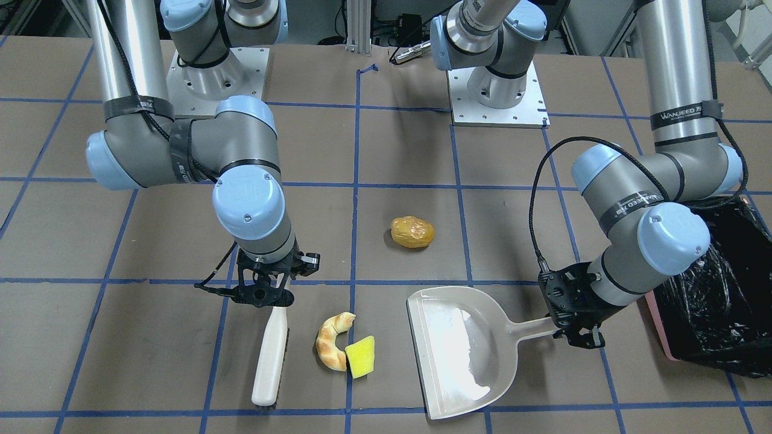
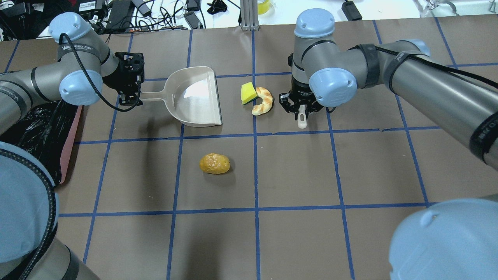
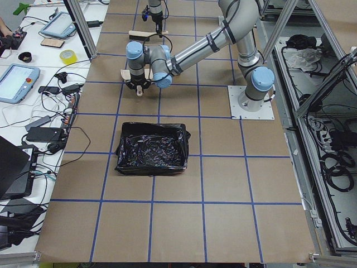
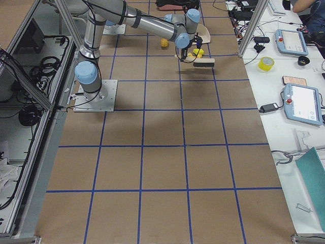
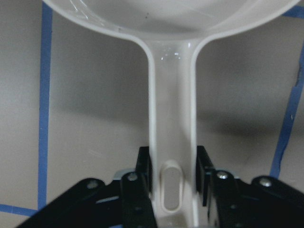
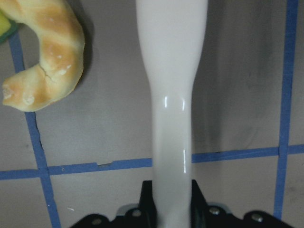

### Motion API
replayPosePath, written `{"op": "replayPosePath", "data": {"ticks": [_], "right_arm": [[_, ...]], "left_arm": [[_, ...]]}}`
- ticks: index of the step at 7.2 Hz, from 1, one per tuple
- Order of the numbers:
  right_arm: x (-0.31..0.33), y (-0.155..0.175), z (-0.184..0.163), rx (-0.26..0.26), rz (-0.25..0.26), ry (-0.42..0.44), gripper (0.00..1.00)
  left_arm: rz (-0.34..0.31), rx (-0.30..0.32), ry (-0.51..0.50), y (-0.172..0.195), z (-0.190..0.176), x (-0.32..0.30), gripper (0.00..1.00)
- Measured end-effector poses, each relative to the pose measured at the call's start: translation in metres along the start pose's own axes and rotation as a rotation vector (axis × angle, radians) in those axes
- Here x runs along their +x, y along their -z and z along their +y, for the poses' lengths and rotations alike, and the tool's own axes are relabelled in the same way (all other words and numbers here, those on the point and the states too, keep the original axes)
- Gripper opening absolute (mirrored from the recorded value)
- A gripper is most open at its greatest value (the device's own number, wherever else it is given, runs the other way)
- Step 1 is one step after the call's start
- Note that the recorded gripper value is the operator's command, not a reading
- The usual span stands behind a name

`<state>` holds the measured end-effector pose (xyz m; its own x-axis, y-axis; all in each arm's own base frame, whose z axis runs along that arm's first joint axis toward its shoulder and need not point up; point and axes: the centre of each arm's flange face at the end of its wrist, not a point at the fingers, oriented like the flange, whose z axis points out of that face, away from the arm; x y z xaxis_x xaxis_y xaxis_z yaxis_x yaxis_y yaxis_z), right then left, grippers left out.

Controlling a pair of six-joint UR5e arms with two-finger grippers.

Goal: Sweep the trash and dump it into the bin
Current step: 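Carry the brush with the right gripper behind the sponge and bread roll, then sweep the sponge and bread roll into the dustpan with the brush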

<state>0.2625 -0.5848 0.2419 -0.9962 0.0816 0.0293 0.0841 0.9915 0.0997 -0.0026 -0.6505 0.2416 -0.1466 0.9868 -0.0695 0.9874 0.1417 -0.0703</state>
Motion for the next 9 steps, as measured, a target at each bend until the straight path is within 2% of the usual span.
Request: {"op": "replayPosePath", "data": {"ticks": [6, 9], "right_arm": [[-0.071, -0.024, 0.017, -0.012, -0.051, -0.077, 0.00], [-0.117, -0.029, 0.027, 0.000, -0.109, -0.137, 0.00]], "left_arm": [[0.008, 0.001, -0.010, -0.002, -0.011, 0.002, 0.00], [0.016, 0.000, -0.018, -0.006, -0.018, 0.003, 0.00]]}}
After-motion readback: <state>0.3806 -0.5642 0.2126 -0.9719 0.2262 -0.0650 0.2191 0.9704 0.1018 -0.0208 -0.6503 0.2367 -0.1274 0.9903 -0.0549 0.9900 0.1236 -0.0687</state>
